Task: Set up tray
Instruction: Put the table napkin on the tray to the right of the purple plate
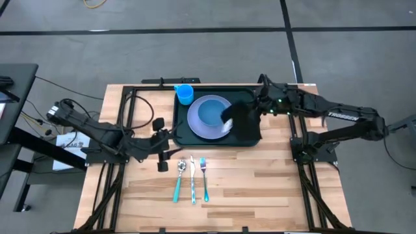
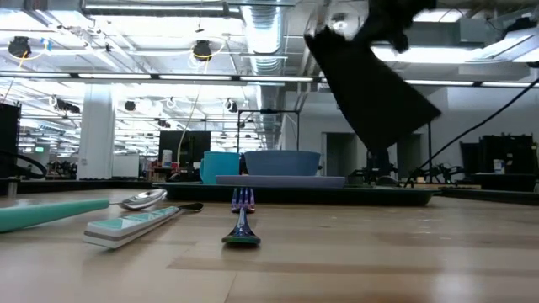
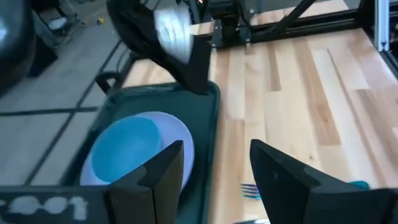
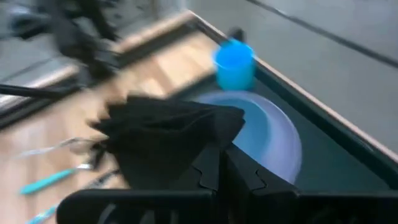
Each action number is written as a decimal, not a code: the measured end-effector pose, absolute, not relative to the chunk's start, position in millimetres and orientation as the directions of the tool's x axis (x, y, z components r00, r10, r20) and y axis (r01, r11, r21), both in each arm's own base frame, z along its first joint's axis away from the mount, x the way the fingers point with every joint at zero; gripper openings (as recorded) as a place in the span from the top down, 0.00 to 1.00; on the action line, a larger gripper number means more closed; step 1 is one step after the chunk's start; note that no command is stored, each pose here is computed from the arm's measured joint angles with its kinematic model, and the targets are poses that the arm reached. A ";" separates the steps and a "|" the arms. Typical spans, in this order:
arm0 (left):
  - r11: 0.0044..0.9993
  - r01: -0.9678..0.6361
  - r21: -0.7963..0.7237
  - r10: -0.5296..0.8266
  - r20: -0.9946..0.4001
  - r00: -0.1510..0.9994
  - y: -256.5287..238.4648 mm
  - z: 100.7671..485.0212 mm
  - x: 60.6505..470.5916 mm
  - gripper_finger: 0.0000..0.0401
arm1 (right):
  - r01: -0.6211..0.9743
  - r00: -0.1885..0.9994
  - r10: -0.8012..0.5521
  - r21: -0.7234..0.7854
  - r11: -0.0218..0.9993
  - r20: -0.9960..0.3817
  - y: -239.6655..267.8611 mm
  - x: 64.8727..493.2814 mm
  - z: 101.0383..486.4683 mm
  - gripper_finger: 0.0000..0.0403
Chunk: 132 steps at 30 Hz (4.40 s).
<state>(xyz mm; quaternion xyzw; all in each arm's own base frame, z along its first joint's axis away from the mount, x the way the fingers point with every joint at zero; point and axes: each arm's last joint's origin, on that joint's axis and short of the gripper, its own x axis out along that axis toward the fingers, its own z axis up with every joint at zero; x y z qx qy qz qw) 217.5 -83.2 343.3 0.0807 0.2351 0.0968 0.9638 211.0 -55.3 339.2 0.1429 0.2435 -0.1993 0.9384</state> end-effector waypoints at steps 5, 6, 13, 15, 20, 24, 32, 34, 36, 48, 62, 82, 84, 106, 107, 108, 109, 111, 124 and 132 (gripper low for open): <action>0.975 -0.132 0.178 0.201 -0.460 0.865 -91.1 328.2 217.5 0.56 | 0.553 0.722 -0.349 0.196 0.810 -0.597 -73.4 202.5 299.9 1.00; 0.976 -0.132 0.173 0.198 -0.462 0.864 -92.2 327.1 216.9 0.56 | 0.568 0.706 -0.344 0.205 0.797 -0.619 -77.0 200.4 289.6 1.00; 0.986 -0.080 0.146 0.139 -0.453 0.880 -102.8 326.9 213.5 0.56 | 0.579 0.730 -0.278 0.350 0.736 -0.624 -93.3 192.7 247.6 1.00; 0.987 -0.057 0.149 0.118 -0.447 0.887 -106.3 327.7 212.5 0.56 | 0.559 0.750 -0.272 0.358 0.748 -0.603 -91.2 194.9 250.1 1.00; 0.986 -0.021 0.164 0.091 -0.433 0.897 -112.3 329.3 210.4 0.56 | 0.463 0.818 -0.218 0.385 0.798 -0.532 -72.6 203.4 269.0 1.00; 0.987 -0.014 0.163 0.083 -0.428 0.900 -114.1 329.8 209.8 0.56 | 0.366 0.877 -0.156 0.423 0.829 -0.454 -49.2 207.9 284.6 1.00; 0.987 -0.014 0.163 0.084 -0.428 0.900 -114.1 329.8 209.8 0.56 | 0.255 0.944 -0.097 0.511 0.821 -0.316 -3.3 206.2 304.4 1.00; 0.987 -0.014 0.163 0.084 -0.429 0.900 -114.1 329.7 209.8 0.56 | 0.275 0.940 -0.115 0.515 0.812 -0.321 5.0 205.8 302.4 1.00; 0.987 -0.013 0.162 0.082 -0.429 0.899 -114.1 329.7 209.8 0.56 | 0.298 0.930 -0.126 0.512 0.806 -0.344 13.1 204.9 299.1 1.00; 0.987 -0.013 0.160 0.082 -0.431 0.899 -114.2 329.7 209.7 0.56 | 0.326 0.903 -0.110 0.496 0.805 -0.414 57.8 234.8 268.7 1.00; 0.990 0.032 0.138 0.033 -0.444 0.896 -115.9 329.3 209.3 0.56 | 0.603 0.723 -0.333 0.317 0.732 -0.606 13.4 232.1 244.9 1.00; 0.989 0.035 0.142 0.032 -0.444 0.895 -116.0 329.4 209.3 0.56 | 0.010 0.973 0.123 0.568 0.823 -0.195 42.9 256.0 286.4 1.00; 0.989 0.036 0.142 0.031 -0.443 0.896 -116.0 329.6 209.4 0.56 | 0.023 0.966 0.121 0.542 0.840 -0.229 50.6 253.8 283.6 1.00; 0.986 0.041 0.163 0.036 -0.442 0.896 -115.9 329.6 209.4 0.56 | 0.479 0.835 -0.275 0.381 0.791 -0.477 -16.8 196.7 173.5 1.00; 0.986 0.041 0.163 0.036 -0.442 0.896 -115.9 329.6 209.4 0.56 | 0.496 0.827 -0.292 0.377 0.782 -0.481 -20.9 194.9 172.3 1.00; 0.986 0.041 0.163 0.036 -0.442 0.896 -115.9 329.6 209.4 0.56 | 0.511 0.819 -0.305 0.374 0.774 -0.487 -25.0 193.0 170.9 1.00; 0.986 0.041 0.163 0.036 -0.442 0.896 -115.9 329.6 209.4 0.56 | 0.528 0.807 -0.318 0.368 0.766 -0.497 -29.1 191.4 169.6 1.00; 0.986 0.040 0.163 0.036 -0.441 0.897 -115.9 329.7 209.4 0.56 | 0.566 0.782 -0.350 0.352 0.746 -0.516 -37.8 188.9 167.7 1.00; 0.982 0.044 0.181 0.041 -0.440 0.897 -115.6 329.7 209.5 0.56 | 0.722 0.678 -0.506 0.352 0.596 -0.533 -88.3 170.8 166.3 1.00; 0.980 0.027 0.199 0.062 -0.428 0.902 -115.2 330.5 210.0 0.56 | 0.783 0.618 -0.559 0.375 0.496 -0.552 -112.3 159.8 161.4 1.00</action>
